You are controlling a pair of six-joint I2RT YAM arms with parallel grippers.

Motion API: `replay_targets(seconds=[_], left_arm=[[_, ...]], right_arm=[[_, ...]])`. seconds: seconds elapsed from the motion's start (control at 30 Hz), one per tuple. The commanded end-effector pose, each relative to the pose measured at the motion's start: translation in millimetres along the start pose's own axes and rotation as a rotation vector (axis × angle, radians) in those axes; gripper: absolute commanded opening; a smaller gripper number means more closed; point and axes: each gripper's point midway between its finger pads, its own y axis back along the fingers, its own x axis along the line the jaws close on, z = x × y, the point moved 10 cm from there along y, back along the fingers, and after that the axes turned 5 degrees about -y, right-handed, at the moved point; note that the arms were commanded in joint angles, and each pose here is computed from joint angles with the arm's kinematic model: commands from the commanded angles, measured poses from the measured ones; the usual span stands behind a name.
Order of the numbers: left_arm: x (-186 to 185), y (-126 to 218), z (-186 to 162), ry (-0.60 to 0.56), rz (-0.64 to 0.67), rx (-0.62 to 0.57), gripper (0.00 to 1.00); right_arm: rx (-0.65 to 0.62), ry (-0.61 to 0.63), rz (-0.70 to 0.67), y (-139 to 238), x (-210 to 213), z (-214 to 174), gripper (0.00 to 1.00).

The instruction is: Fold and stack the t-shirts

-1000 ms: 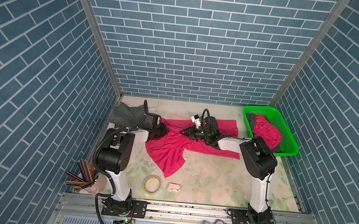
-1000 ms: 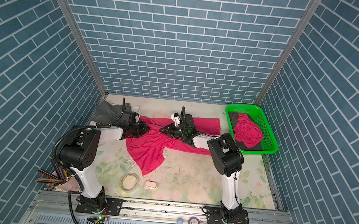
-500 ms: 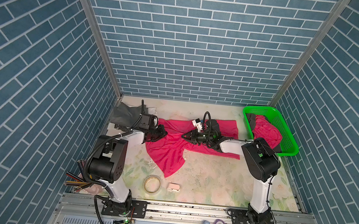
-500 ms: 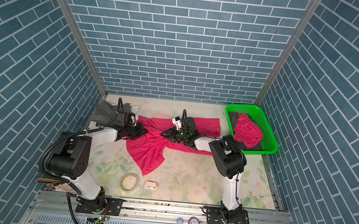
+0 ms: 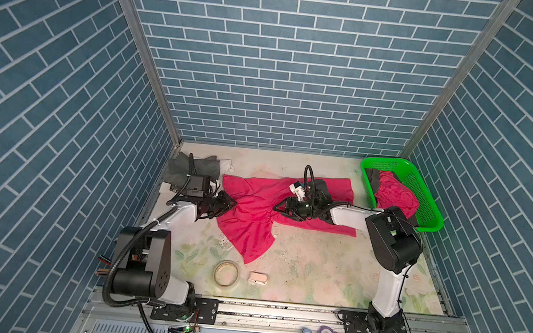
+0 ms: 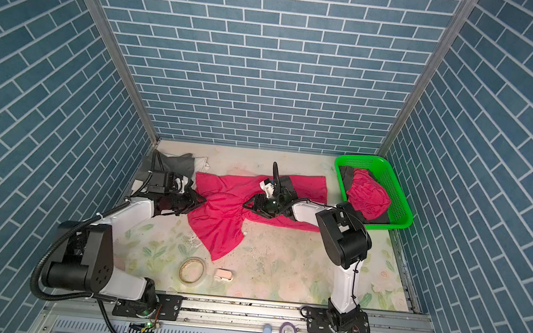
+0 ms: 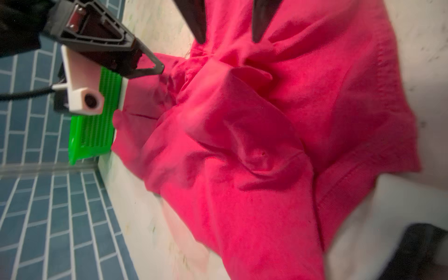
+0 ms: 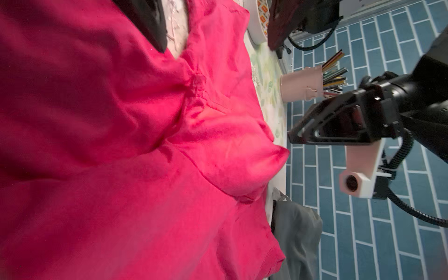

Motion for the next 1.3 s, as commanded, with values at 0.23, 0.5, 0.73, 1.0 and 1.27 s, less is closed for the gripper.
replay_targets(seconds=[0.23, 0.5, 0.73, 1.0, 1.27], left_arm=[[-38, 1, 42, -0.058, -0.009, -0.065, 0.87], [-10, -51, 78, -0.037, 0.164, -0.037, 0.87], [5, -53, 69, -0.005, 0.180, 0.021, 0.87], [8, -41, 26, 0.087, 0.079, 0.126, 0.87], [17, -50, 8, 0.196, -0.018, 0.110, 0.80]], right_arm=[[-0.188, 0.172, -0.295, 68, 14, 37, 0.82], [-0.285, 0.104, -0.474, 105, -31, 73, 0.84], [-0.280, 0.058, -0.524, 117, -57, 61, 0.91], [-0.304, 0.024, -0.500, 127, -69, 43, 0.92], [-0.316, 0.016, -0.429, 128, -68, 33, 0.92]])
